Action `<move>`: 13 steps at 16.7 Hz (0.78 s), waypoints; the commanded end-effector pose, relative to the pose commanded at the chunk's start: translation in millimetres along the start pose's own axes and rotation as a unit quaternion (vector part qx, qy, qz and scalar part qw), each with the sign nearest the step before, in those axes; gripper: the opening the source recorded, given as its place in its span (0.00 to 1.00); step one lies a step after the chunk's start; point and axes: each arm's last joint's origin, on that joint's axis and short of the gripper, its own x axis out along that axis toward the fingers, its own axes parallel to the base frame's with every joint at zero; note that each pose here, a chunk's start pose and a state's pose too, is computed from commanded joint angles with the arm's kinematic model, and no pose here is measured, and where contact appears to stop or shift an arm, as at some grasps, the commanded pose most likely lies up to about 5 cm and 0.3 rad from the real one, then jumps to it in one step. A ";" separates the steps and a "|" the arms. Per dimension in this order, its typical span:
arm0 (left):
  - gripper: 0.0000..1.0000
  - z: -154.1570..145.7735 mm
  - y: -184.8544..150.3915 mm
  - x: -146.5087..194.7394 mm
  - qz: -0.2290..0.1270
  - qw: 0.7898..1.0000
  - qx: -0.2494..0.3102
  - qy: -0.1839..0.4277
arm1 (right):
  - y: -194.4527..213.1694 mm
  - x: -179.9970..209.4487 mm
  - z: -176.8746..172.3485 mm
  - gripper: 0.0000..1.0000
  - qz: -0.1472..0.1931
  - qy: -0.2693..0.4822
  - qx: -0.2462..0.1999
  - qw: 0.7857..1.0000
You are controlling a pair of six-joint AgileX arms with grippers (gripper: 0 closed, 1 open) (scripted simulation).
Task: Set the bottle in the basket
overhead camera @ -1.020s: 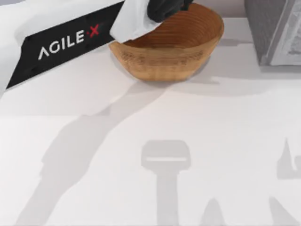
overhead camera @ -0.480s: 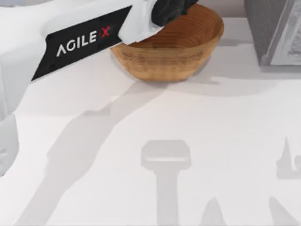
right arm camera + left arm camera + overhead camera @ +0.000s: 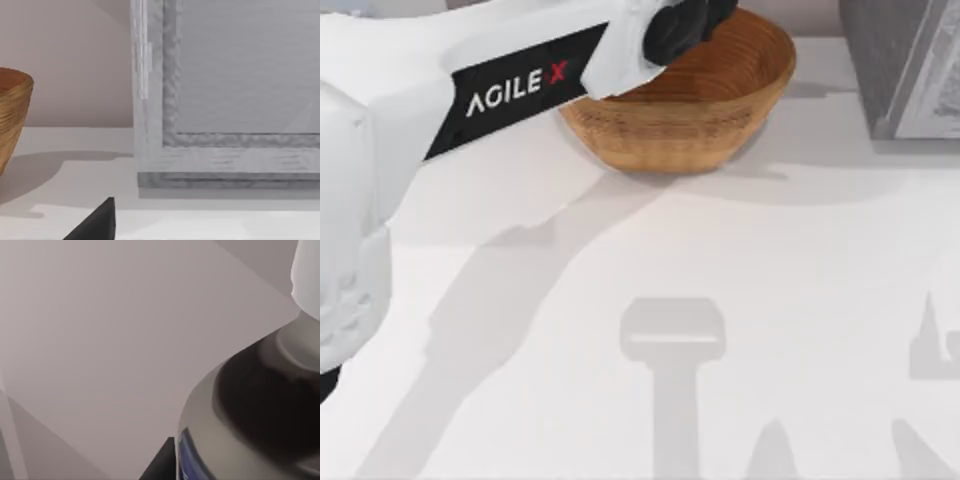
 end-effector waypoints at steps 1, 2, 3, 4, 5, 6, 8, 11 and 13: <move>0.15 0.0 0.0 0.0 0.000 1.000 0.000 0.000 | 0.0 0.0 0.0 1.00 0.000 0.000 0.000 1.000; 0.23 0.0 0.0 0.0 0.000 1.000 0.000 0.000 | 0.0 0.0 0.0 1.00 0.000 0.000 0.000 1.000; 0.30 0.0 0.0 0.0 0.000 1.000 0.000 0.000 | 0.0 0.0 0.0 1.00 0.000 0.000 0.000 1.000; 0.38 0.0 0.0 0.0 0.000 1.000 0.000 0.000 | 0.0 0.0 0.0 1.00 0.000 0.000 0.000 1.000; 0.45 0.0 0.0 0.0 0.000 1.000 0.000 0.000 | 0.0 0.0 0.0 1.00 0.000 0.000 0.000 1.000; 0.53 0.0 0.0 0.0 0.000 1.000 0.000 0.000 | 0.0 0.0 0.0 1.00 0.000 0.000 0.000 1.000; 0.68 0.0 0.0 0.0 0.000 1.000 0.000 0.000 | 0.0 0.0 0.0 1.00 0.000 0.000 0.000 1.000; 0.90 0.0 0.0 0.0 0.000 1.000 0.000 0.000 | 0.0 0.0 0.0 1.00 0.000 0.000 0.000 1.000; 1.00 0.0 0.0 0.0 0.000 1.000 0.000 0.000 | 0.0 0.0 0.0 1.00 0.000 0.000 0.000 1.000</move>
